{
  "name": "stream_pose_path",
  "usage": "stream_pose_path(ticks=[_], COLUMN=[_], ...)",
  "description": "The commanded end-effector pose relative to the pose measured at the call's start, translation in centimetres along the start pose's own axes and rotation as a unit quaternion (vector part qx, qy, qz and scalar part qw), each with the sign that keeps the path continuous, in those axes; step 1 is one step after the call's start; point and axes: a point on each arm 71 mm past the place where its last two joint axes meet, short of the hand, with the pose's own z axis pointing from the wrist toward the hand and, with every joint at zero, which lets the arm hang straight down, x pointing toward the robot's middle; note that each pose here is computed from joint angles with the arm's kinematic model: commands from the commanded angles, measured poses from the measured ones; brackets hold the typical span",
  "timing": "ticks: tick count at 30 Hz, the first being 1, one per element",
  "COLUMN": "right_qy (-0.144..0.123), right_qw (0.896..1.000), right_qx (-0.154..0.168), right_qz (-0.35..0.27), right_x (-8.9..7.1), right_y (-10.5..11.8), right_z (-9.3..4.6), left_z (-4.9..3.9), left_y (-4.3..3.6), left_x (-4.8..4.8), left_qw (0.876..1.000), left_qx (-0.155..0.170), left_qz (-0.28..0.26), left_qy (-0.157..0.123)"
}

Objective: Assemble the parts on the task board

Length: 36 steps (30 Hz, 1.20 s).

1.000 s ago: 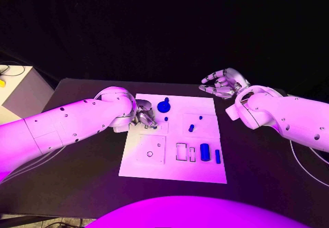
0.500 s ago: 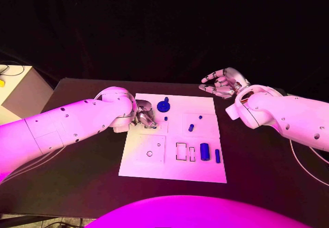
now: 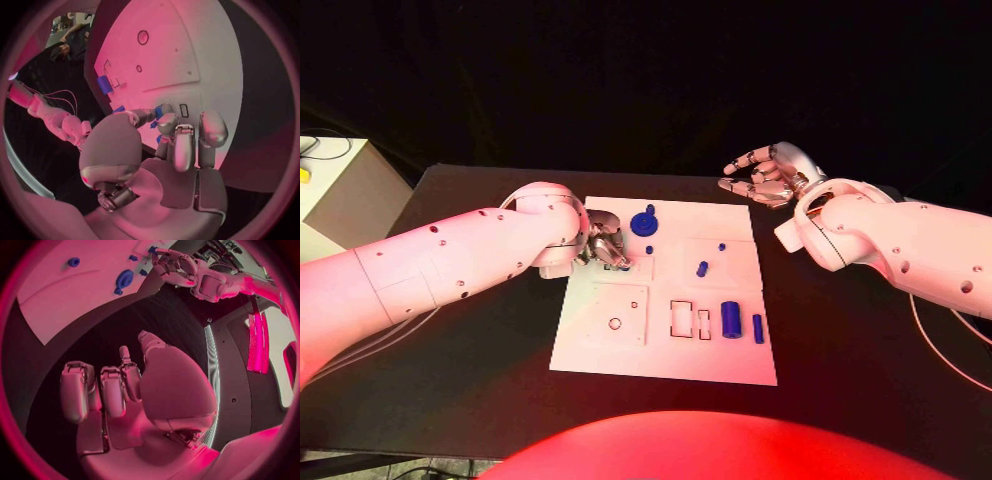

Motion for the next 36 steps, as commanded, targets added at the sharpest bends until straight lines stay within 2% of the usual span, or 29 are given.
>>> stream_pose_path(ticks=[1,12,36], right_qy=[0.006,0.005,0.005], right_qw=[1.0,1.0,1.0], right_qx=[-0.008,-0.008,-0.008], right_qz=[-0.001,0.0,0.0], right_x=[0.15,0.1,0.06], right_y=[0.16,0.15,0.12], right_z=[-0.01,-0.04,-0.06], left_z=[0.18,0.67,0.75], left_y=[-0.62,-0.88,-0.66], left_x=[0.49,0.91,0.57], left_qw=[1.0,1.0,1.0], left_qx=[0.008,0.008,0.004], left_qz=[0.007,0.005,0.0], left_qy=[0.015,0.023,0.004])
